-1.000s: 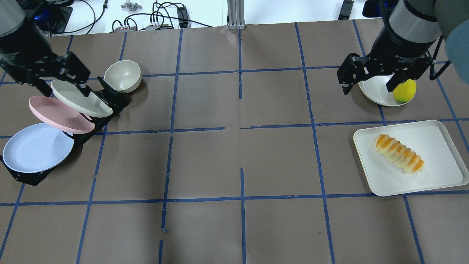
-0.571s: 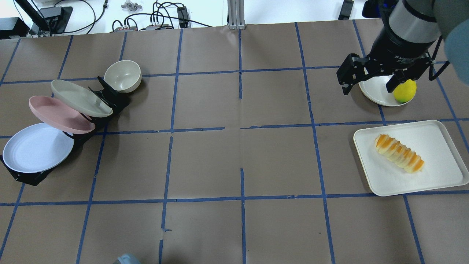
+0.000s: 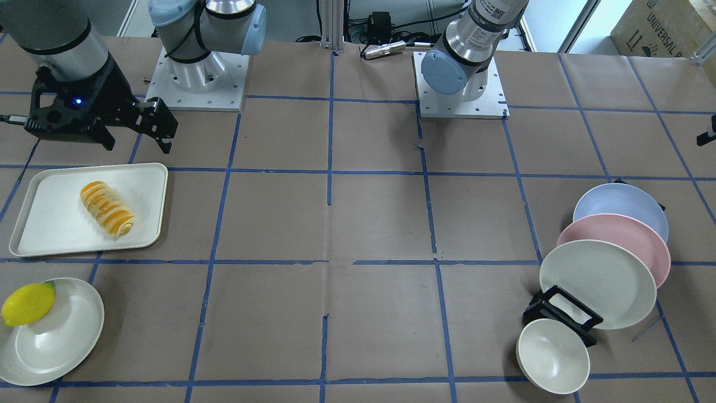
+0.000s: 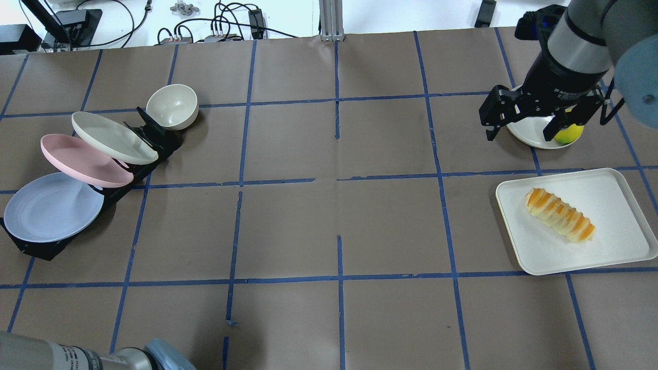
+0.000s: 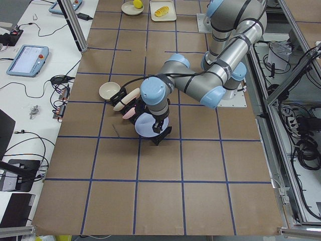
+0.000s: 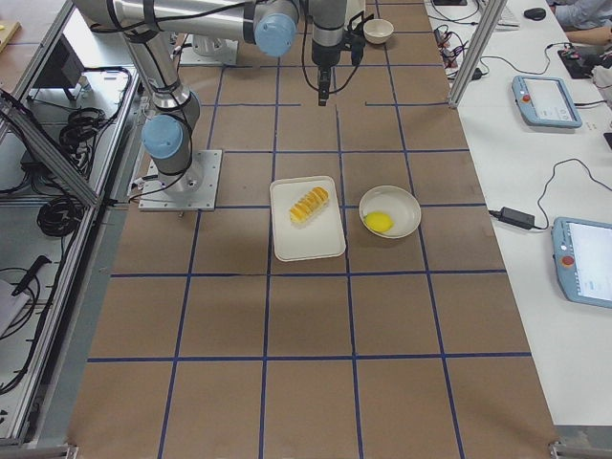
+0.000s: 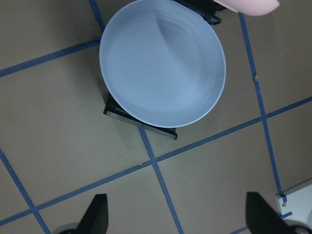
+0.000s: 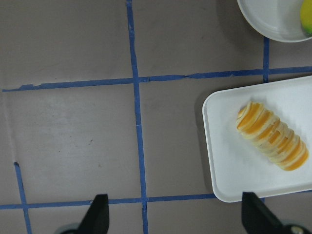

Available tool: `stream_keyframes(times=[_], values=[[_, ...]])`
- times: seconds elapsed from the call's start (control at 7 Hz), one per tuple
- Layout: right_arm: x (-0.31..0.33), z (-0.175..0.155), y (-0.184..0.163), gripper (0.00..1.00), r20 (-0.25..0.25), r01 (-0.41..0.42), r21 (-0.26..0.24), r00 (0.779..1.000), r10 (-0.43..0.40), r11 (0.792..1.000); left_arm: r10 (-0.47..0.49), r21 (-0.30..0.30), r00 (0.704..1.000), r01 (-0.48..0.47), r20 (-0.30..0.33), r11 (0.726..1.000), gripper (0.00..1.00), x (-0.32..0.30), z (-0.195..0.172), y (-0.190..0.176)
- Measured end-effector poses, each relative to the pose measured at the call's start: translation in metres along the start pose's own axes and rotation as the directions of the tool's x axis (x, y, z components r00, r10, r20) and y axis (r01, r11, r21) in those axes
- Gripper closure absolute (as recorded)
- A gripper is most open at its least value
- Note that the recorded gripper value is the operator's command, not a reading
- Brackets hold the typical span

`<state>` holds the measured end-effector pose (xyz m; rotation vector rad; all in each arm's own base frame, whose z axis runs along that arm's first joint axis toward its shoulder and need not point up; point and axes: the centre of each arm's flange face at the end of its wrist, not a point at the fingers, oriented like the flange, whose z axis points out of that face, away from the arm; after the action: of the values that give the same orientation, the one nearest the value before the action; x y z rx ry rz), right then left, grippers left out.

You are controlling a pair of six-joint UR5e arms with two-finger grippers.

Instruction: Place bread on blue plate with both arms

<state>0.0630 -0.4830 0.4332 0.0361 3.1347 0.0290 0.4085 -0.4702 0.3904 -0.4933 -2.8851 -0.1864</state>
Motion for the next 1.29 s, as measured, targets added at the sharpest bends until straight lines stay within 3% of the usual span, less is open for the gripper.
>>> stream_keyframes(times=[0.14, 0.29, 0.43, 0.57, 0.71, 1.0, 1.14, 1.29], values=[[0.025, 0.045, 0.000, 0.06, -0.004, 0.101, 0.011, 0.995, -0.101, 0.995, 0.021, -0.009, 0.999, -0.021, -0.026, 1.000, 0.00, -0.034, 0.022, -0.024], [0.045, 0.087, 0.010, 0.06, -0.015, 0.233, 0.027, 0.972, -0.233, 0.972, 0.050, -0.014, 0.998, -0.051, -0.045, 0.999, 0.00, -0.057, 0.043, -0.056], [0.060, 0.121, 0.023, 0.06, -0.032, 0.370, 0.052, 0.929, -0.368, 0.928, 0.081, -0.017, 0.995, -0.082, -0.060, 0.996, 0.00, -0.070, 0.063, -0.090], [0.074, 0.145, 0.034, 0.05, -0.038, 0.454, 0.077, 0.891, -0.452, 0.888, 0.101, -0.019, 0.992, -0.103, -0.076, 0.995, 0.00, -0.077, 0.081, -0.115], [0.085, 0.161, 0.041, 0.04, -0.038, 0.504, 0.092, 0.863, -0.503, 0.859, 0.112, -0.019, 0.989, -0.115, -0.101, 0.993, 0.00, -0.082, 0.102, -0.135], [0.105, 0.187, 0.041, 0.04, -0.020, 0.600, 0.070, 0.800, -0.600, 0.797, 0.108, -0.015, 0.985, -0.111, -0.135, 0.994, 0.00, -0.080, 0.127, -0.158], [0.124, 0.197, 0.039, 0.04, -0.008, 0.627, 0.062, 0.778, -0.628, 0.776, 0.106, -0.018, 0.984, -0.110, -0.146, 0.994, 0.00, -0.080, 0.135, -0.163], [0.142, 0.202, 0.036, 0.03, 0.004, 0.628, 0.063, 0.777, -0.629, 0.776, 0.105, -0.025, 0.982, -0.110, -0.158, 0.994, 0.00, -0.083, 0.145, -0.165]])
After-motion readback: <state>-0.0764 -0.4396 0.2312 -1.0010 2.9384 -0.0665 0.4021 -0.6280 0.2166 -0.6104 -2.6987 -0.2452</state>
